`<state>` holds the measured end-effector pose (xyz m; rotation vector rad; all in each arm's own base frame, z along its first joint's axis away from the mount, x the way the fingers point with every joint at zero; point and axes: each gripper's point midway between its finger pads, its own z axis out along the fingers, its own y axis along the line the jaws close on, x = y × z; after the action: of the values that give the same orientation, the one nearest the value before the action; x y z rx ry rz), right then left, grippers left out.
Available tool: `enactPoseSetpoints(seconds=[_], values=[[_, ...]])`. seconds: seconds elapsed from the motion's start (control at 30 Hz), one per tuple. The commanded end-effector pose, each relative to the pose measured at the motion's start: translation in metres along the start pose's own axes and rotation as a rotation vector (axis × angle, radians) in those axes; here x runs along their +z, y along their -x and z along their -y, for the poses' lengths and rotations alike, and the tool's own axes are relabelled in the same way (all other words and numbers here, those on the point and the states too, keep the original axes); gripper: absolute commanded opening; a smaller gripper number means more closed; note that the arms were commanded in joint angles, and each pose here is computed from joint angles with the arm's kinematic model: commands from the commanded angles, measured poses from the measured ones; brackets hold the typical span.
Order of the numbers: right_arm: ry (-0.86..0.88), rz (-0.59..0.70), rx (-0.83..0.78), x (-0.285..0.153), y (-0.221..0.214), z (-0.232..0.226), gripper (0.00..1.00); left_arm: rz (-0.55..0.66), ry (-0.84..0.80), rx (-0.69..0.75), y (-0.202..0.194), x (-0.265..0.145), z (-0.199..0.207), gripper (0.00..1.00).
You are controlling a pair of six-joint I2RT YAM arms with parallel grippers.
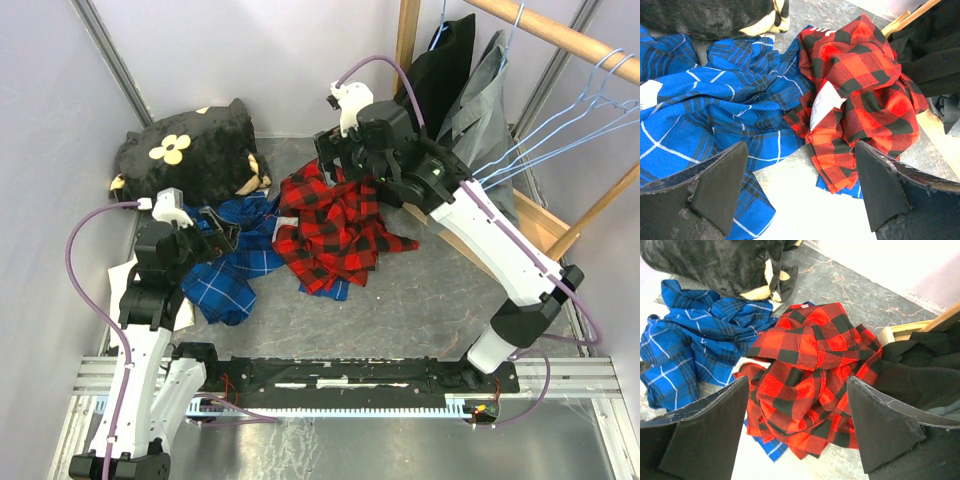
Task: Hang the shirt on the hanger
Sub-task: Adjust the shirt at the center of the board.
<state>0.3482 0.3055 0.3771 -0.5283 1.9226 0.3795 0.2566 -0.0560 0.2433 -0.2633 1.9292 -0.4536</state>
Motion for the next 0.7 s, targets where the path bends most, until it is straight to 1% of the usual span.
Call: enactPoseSetpoints(seconds=[0.0, 0.1, 0.2, 0.3, 0.4, 0.43, 0.6, 0.67], values=[[0.048, -0.018, -0.105, -0.040, 0.003, 0.005, 0.87, 0.035, -0.037, 0.031, 0.010, 0.000, 0.007, 0.93], [0.055, -0.121, -0.200, -0.042, -0.025, 0.010, 0.90, 0.030, -0.066, 0.039, 0.009, 0.001, 0.012, 0.93], [0.093, -0.214, -0.288, -0.043, -0.055, 0.012, 0.91, -0.002, -0.132, 0.060, 0.005, 0.002, 0.023, 0.93], [0.147, -0.250, -0.346, -0.036, -0.078, 0.007, 0.92, -0.038, -0.161, 0.056, 0.000, 0.007, 0.027, 0.93], [0.251, -0.259, -0.402, -0.018, -0.100, -0.008, 0.93, -0.072, -0.203, 0.031, -0.009, 0.015, 0.035, 0.91], [0.273, -0.245, -0.421, -0.009, -0.102, -0.013, 0.93, -0.074, -0.204, 0.027, -0.011, 0.017, 0.035, 0.91], [0.306, -0.156, -0.482, 0.040, -0.095, -0.027, 0.92, -0.091, -0.181, 0.038, -0.019, 0.019, 0.031, 0.90], [0.385, -0.119, -0.535, 0.052, -0.093, -0.039, 0.91, -0.099, -0.172, 0.043, -0.023, 0.017, 0.028, 0.90]])
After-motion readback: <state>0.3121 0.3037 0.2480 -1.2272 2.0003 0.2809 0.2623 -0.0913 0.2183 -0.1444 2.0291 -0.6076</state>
